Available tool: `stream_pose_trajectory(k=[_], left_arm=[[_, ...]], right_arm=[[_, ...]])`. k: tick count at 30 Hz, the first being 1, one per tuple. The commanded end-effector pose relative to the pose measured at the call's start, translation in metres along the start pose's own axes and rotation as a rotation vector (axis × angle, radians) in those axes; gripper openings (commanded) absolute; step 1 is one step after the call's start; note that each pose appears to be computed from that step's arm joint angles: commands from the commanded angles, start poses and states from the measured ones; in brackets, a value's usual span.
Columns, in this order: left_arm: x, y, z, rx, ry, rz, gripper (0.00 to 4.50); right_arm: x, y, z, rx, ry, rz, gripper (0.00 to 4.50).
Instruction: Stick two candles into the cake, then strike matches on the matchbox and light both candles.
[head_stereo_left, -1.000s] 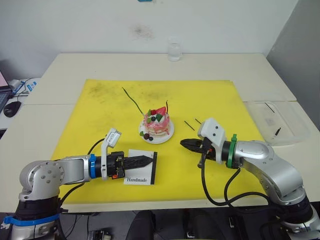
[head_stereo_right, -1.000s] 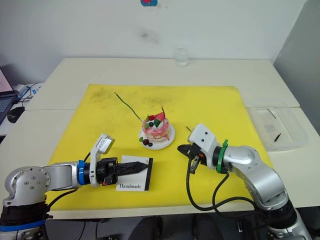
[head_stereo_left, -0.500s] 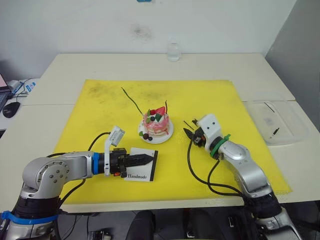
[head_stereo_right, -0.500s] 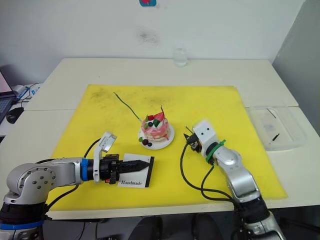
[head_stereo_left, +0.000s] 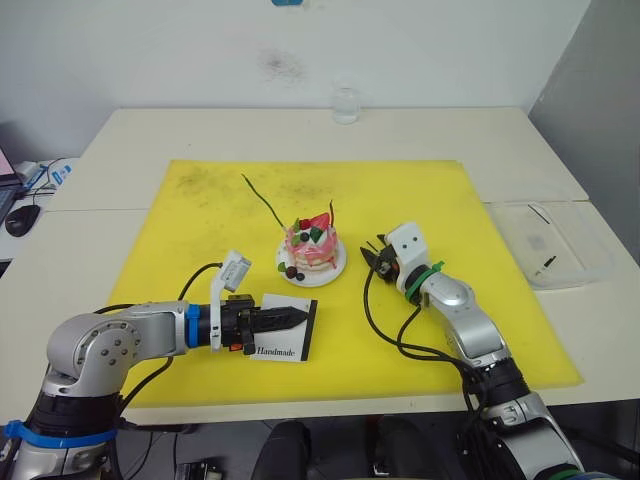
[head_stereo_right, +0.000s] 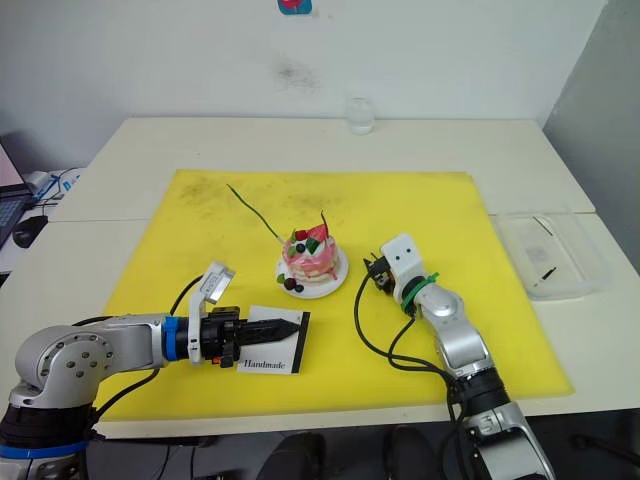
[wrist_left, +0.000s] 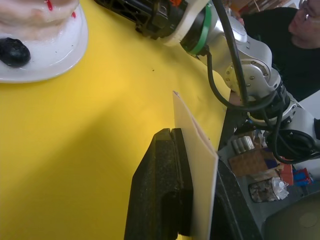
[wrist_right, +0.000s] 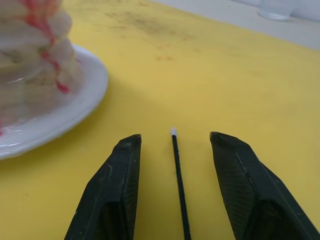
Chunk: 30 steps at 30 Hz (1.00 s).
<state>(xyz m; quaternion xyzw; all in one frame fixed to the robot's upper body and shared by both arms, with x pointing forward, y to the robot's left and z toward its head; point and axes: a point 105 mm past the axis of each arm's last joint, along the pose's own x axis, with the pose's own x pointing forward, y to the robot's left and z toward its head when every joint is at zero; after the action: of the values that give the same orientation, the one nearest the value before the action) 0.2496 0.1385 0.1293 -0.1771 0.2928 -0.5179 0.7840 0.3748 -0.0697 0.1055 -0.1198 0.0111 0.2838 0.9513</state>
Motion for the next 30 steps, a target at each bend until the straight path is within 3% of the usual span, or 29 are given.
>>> stream_pose_trajectory(k=[1, 7, 9, 14, 24, 30], left_arm=[[-0.001, -0.007, 0.009, 0.053, -0.019, -0.019, 0.00], [-0.001, -0.008, 0.007, 0.051, -0.021, -0.016, 0.00], [-0.001, -0.008, 0.006, 0.049, -0.020, -0.014, 0.00], [-0.001, -0.007, 0.005, 0.047, -0.017, -0.009, 0.00], [-0.001, -0.004, 0.006, 0.046, -0.019, 0.002, 0.00], [0.000, -0.005, 0.010, 0.046, -0.033, -0.001, 0.00]], right_arm=[[0.003, -0.007, 0.005, 0.009, -0.012, -0.020, 2.25], [0.004, -0.001, -0.002, 0.028, 0.047, 0.001, 2.09], [0.003, 0.002, -0.005, 0.040, 0.070, 0.007, 1.66], [0.004, 0.004, -0.002, 0.048, 0.090, -0.019, 0.04], [0.001, 0.015, 0.024, 0.133, 0.040, -0.004, 0.04], [-0.019, 0.016, 0.047, 0.091, -0.005, 0.055, 0.04]])
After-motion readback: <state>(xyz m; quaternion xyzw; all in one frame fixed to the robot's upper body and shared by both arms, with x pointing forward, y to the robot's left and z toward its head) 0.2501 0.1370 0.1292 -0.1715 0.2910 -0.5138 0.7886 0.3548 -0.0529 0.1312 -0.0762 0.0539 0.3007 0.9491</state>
